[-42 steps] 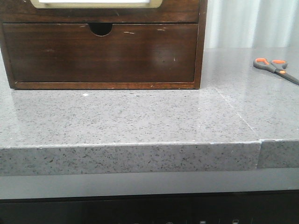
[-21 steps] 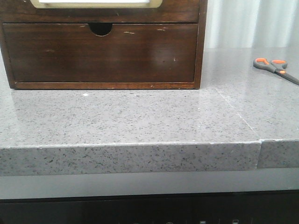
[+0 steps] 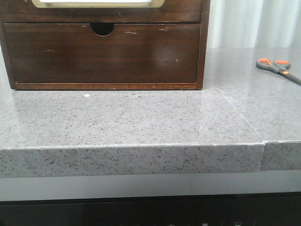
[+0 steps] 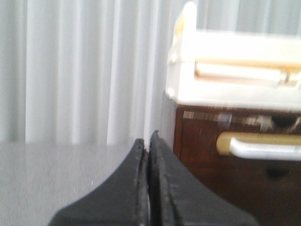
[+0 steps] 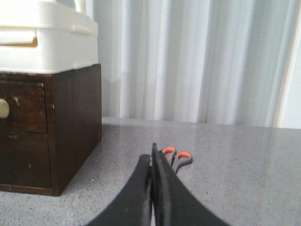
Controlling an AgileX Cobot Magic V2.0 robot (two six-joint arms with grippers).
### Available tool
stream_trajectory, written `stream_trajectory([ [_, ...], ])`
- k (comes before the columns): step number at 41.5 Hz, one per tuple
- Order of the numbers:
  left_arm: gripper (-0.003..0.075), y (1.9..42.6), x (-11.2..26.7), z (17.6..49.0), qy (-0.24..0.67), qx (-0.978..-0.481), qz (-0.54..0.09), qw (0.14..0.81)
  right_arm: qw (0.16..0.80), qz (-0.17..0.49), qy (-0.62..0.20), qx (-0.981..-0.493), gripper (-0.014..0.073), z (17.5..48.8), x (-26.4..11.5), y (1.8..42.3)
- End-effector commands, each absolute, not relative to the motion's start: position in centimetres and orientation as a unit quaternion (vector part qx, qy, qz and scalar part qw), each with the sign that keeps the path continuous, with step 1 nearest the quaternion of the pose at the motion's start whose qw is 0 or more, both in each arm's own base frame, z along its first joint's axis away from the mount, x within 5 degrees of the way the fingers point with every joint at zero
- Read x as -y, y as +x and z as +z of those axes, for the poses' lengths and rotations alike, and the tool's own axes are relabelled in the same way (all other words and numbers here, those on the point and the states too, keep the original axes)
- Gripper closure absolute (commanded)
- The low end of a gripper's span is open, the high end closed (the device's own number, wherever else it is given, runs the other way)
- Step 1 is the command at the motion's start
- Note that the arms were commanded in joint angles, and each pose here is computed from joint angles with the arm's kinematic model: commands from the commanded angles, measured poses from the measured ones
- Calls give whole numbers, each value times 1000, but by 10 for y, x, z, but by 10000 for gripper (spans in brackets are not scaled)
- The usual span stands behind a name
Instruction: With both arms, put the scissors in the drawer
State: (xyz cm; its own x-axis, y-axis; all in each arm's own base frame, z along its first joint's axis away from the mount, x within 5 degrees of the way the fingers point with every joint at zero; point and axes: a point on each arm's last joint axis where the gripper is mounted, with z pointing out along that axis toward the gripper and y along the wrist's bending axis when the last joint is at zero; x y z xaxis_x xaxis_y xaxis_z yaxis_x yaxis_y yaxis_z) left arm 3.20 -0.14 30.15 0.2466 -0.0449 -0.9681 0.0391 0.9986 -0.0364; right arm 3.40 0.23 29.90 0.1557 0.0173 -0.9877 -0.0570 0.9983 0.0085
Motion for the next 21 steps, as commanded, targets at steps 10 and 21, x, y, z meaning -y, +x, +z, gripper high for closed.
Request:
stream_trajectory([
  [10,741,38,3,390,2,-656,-36,754,707,15,-18,-707,664,364,-3,59],
  [21,741,76,5,385,4,-742,-35,669,611,14,-21,-792,664,354,-5,99],
])
